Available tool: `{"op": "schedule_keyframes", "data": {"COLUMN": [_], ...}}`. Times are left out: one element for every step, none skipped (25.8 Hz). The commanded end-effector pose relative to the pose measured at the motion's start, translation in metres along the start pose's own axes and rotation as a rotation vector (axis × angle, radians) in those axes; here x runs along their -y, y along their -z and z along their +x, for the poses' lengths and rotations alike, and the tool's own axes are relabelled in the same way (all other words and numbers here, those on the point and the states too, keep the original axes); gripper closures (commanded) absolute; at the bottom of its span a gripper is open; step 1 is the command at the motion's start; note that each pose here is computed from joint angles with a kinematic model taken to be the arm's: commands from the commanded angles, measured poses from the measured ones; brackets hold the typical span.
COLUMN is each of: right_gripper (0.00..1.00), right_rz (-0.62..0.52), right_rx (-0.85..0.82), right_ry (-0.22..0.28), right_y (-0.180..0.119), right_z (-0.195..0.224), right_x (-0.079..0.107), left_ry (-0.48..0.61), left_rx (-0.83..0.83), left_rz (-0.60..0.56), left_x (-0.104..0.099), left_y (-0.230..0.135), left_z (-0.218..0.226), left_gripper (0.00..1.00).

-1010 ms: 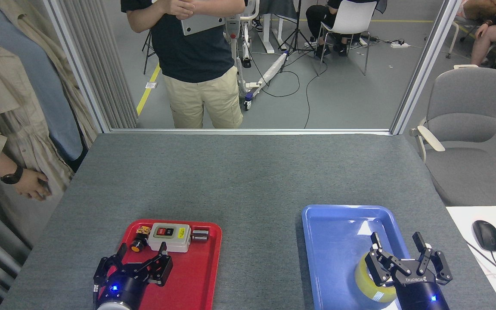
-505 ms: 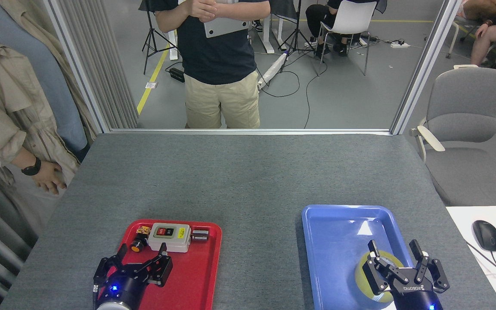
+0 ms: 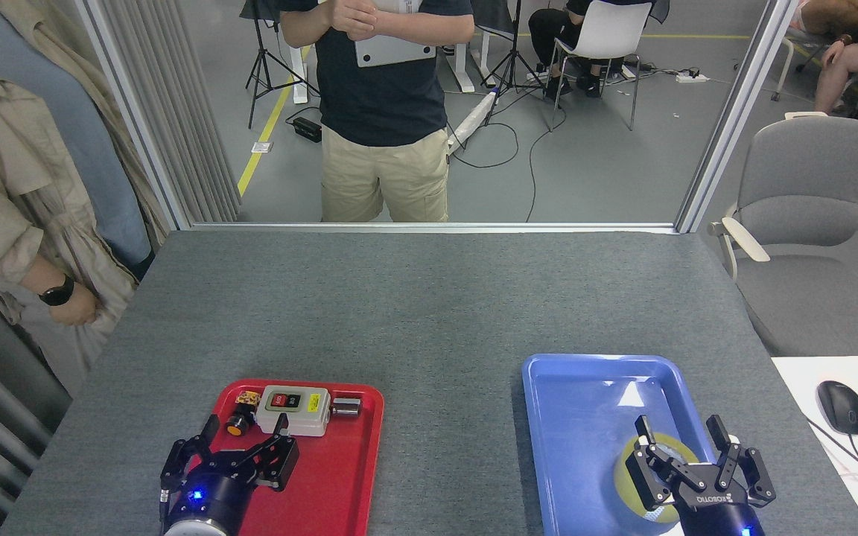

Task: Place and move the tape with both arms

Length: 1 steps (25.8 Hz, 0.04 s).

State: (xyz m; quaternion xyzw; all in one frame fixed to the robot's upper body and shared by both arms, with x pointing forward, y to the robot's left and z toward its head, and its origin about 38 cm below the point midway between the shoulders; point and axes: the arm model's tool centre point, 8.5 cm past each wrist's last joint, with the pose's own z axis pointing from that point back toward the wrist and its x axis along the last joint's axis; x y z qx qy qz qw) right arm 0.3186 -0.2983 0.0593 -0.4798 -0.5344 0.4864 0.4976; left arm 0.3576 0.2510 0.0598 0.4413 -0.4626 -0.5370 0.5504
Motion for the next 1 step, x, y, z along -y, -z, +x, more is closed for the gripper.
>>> {"op": "schedule_keyframes", "data": {"right_gripper": [0.01], "right_rz": [-0.007], "right_rx": [0.001], "right_ry": [-0.001], "right_y": [0.0001], "right_z": [0.0], "right_x": [0.0009], "left_ry": [0.0], "left_rx": [0.002], "left_rz": [0.047], "left_x": [-0.0066], "left_y": [0.0], "left_z": [0.0008], "left_gripper": [0.0]}}
